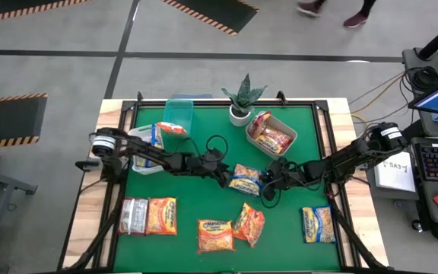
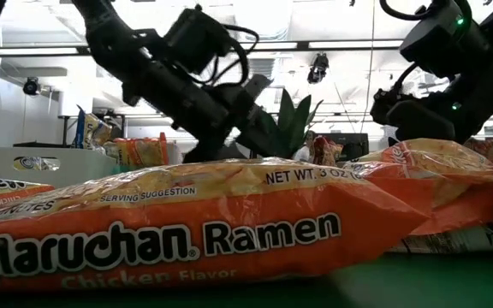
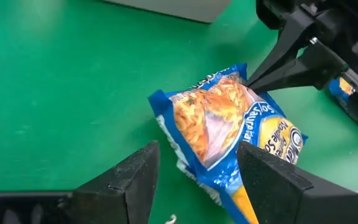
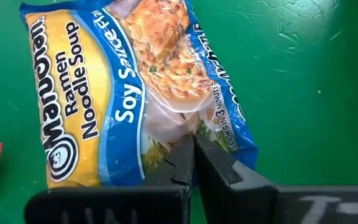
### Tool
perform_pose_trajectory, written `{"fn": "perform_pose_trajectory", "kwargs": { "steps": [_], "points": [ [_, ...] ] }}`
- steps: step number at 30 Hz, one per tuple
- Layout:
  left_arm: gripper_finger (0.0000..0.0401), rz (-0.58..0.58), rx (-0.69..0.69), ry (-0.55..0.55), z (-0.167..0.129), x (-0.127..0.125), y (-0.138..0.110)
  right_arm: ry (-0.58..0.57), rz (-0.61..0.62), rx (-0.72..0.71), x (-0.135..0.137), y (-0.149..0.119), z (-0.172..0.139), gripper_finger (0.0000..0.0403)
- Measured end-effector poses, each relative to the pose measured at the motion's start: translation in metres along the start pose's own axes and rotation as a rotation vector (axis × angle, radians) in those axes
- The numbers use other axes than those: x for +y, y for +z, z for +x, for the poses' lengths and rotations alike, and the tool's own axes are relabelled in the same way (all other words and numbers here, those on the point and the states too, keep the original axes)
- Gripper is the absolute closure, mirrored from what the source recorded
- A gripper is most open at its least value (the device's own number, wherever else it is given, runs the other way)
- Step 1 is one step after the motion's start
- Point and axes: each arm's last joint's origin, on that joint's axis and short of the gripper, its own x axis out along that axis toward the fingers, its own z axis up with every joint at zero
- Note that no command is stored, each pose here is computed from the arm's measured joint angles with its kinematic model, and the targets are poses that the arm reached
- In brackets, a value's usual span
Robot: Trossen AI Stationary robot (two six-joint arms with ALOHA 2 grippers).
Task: Sort Maruchan noodles
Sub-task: Put the blue noodle pack into the white bin
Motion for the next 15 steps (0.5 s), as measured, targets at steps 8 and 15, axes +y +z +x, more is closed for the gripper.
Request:
{"fn": "perform_pose_trajectory", "kwargs": {
  "steps": [8,15],
  "points": [
    [0.0176,-0.035,0.042,0.004,0.027,0.003,-0.004,0.002,-0.009,-0.002,0.000,0.000,0.000,0.0394],
    [0.0180,-0.038,0.020,-0.109,0.044,0.002,-0.011,-0.001,-0.014,-0.011,0.000,0.001,0.000,0.0394]
  ]
}}
